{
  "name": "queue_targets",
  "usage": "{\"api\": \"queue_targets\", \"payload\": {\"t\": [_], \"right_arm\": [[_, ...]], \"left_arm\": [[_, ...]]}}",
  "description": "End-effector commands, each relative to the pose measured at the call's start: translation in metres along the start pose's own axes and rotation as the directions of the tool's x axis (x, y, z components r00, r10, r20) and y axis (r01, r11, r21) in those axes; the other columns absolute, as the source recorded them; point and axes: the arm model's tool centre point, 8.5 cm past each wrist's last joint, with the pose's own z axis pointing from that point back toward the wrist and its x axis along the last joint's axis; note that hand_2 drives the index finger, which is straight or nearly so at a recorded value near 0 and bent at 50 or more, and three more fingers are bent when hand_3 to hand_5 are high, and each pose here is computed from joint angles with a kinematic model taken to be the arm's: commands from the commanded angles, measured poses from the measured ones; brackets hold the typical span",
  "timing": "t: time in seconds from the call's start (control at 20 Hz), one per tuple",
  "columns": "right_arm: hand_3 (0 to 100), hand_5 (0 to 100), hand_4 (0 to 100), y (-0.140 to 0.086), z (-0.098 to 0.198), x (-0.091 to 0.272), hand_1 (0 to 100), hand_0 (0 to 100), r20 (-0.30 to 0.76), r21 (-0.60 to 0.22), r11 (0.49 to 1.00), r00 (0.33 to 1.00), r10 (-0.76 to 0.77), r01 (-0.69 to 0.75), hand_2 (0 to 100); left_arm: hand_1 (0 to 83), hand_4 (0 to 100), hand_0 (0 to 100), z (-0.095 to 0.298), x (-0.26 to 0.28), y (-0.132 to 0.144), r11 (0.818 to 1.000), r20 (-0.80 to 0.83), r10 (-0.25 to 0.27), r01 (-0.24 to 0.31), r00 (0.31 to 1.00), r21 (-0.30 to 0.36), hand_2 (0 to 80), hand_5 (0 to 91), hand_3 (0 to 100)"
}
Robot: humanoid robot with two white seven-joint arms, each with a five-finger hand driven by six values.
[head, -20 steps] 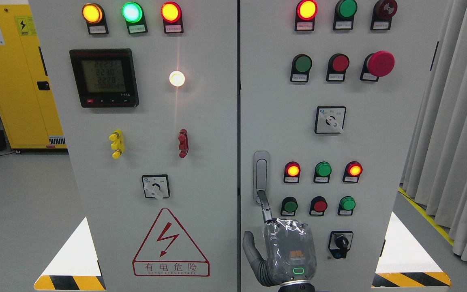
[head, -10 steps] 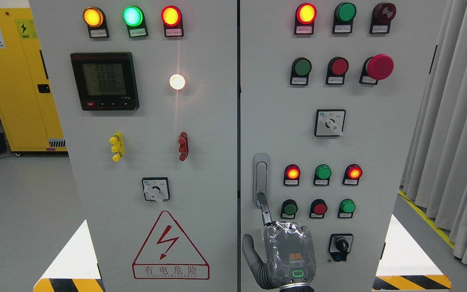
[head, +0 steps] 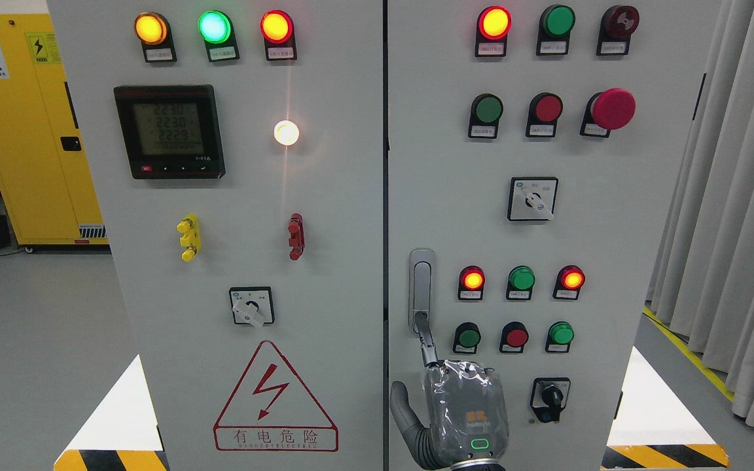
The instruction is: Release door handle
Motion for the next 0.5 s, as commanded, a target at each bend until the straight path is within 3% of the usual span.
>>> {"api": "queue_targets", "payload": {"t": [0.0,0.45], "right_arm": [[100,100,100,0.0018,0.0008,-0.0012,39,58,-0.003,0.006,1.0,1.0,0.002,-0.002,0],[100,100,100,0.0052,0.0009,-0.0002,39,58,0.0,0.025,1.0,1.0,0.005,-0.005,0]], "left_arm": [[55.6,0,12,0.0,-0.0001,0.0,1.0,-0.001,0.0,0.0,1.0,0.0,0.0,0.0,0],[55.6,0,12,0.0,-0.0001,0.0,1.0,-0.001,0.0,0.0,1.0,0.0,0.0,0.0,0]]}}
